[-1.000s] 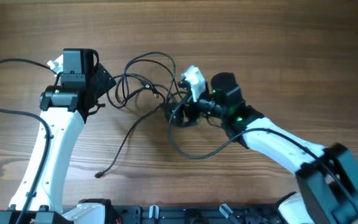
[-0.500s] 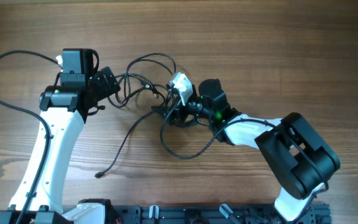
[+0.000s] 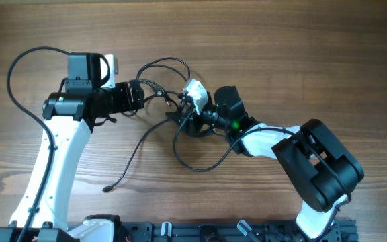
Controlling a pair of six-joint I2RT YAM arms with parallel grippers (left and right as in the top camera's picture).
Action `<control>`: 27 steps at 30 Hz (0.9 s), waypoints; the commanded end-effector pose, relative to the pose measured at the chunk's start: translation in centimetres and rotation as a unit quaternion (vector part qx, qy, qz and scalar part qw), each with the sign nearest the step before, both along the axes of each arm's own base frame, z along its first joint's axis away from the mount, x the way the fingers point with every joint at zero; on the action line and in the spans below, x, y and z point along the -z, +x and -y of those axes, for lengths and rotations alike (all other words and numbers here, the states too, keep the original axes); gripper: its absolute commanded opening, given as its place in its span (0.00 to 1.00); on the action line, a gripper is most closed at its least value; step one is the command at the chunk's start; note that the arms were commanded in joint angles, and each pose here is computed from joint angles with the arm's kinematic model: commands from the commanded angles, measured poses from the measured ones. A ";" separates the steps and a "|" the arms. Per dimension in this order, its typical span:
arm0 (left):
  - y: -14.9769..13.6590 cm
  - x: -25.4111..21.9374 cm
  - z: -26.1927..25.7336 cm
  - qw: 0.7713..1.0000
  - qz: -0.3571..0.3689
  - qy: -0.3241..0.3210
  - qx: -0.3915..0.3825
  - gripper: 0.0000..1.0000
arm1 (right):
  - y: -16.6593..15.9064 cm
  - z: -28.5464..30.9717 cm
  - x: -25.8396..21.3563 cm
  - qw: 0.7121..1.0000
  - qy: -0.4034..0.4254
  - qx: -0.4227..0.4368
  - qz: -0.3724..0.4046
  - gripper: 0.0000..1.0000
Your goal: Untangle cables
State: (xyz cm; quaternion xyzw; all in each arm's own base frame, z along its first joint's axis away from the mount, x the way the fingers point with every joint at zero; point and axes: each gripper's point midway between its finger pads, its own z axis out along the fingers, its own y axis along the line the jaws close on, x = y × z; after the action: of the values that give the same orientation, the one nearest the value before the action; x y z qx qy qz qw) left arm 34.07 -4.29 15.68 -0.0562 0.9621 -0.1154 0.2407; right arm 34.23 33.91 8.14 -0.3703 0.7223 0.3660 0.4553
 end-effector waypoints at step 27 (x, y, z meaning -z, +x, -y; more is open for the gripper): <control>-1.3 0.1 4.2 0.992 0.003 0.005 0.128 1.00 | -4.3 -2.5 -0.9 0.981 0.087 -0.088 -0.149 0.04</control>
State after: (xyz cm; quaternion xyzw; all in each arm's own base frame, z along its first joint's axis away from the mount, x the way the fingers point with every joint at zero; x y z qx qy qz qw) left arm 32.79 -8.14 15.55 0.0570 0.9626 -0.1358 0.2274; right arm 31.61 35.69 7.90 -0.3616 0.7198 0.4353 0.4020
